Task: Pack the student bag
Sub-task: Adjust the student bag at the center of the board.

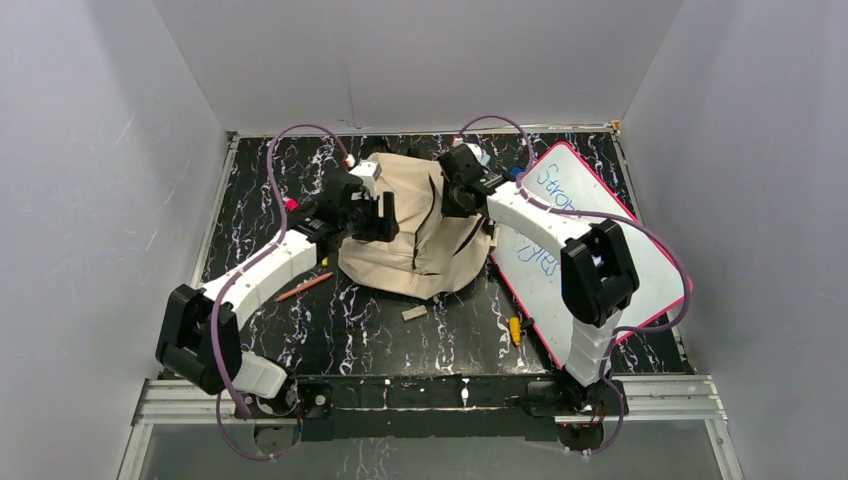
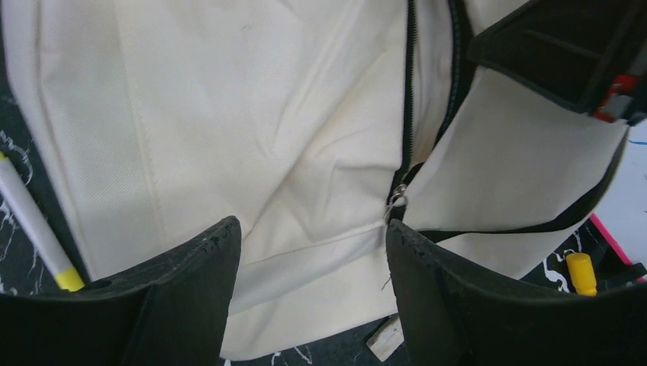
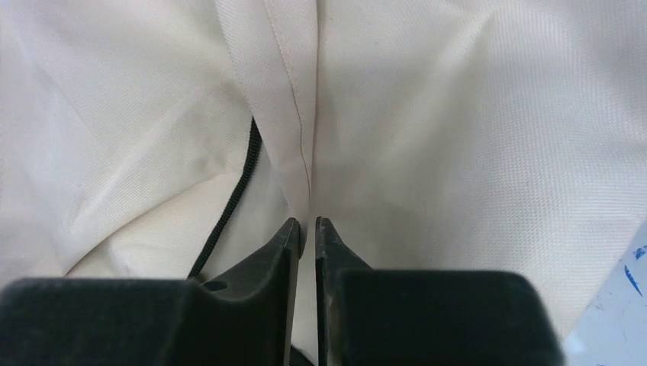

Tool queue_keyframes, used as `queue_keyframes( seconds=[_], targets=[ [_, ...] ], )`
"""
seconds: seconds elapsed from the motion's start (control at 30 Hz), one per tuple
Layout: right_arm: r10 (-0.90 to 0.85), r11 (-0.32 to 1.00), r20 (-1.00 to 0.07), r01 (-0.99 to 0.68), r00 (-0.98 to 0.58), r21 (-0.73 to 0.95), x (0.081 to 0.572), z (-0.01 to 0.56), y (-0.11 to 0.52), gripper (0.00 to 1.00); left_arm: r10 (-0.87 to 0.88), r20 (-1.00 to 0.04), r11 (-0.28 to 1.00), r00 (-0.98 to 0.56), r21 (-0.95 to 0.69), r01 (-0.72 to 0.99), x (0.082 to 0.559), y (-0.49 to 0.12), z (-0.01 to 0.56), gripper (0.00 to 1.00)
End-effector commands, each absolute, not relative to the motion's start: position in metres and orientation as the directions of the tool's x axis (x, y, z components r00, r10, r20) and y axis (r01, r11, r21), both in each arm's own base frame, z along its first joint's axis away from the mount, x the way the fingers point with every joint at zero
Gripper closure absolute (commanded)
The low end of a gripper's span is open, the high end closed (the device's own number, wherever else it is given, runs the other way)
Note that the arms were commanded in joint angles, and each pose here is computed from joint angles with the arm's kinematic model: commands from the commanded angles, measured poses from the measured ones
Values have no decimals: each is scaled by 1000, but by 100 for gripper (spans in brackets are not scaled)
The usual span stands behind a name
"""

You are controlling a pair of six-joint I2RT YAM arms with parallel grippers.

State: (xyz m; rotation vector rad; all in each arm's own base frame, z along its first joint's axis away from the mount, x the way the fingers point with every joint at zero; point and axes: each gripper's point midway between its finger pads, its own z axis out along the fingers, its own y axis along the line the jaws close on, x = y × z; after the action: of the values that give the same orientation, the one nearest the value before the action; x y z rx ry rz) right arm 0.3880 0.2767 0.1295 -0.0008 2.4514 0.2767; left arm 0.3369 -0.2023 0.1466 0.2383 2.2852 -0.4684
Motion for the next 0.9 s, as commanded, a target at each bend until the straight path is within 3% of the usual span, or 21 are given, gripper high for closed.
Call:
queue_keyframes(
  seconds=[0.0,0.17,0.57,0.73,0.87],
  targets=[
    [121,951,-601,-81,-790,298,393,132,272,85,100,-787,876,-609,-221,429,347,-236,172,32],
    [154,888,-529,-118,-835,444,391,121,276,97,203,-798,848,-567,-146,509,359,-265,168,29],
    [191,829,-476,-118,-859,546,388,119,272,100,453,-733,833,-507,145,534,392,-281,125,27],
    [196,824,-471,-115,-860,555,387,118,268,100,547,-684,803,-482,265,534,398,-276,112,30],
    [199,821,-468,-114,-861,559,386,119,266,100,583,-656,802,-479,372,467,407,-262,112,40]
  ],
)
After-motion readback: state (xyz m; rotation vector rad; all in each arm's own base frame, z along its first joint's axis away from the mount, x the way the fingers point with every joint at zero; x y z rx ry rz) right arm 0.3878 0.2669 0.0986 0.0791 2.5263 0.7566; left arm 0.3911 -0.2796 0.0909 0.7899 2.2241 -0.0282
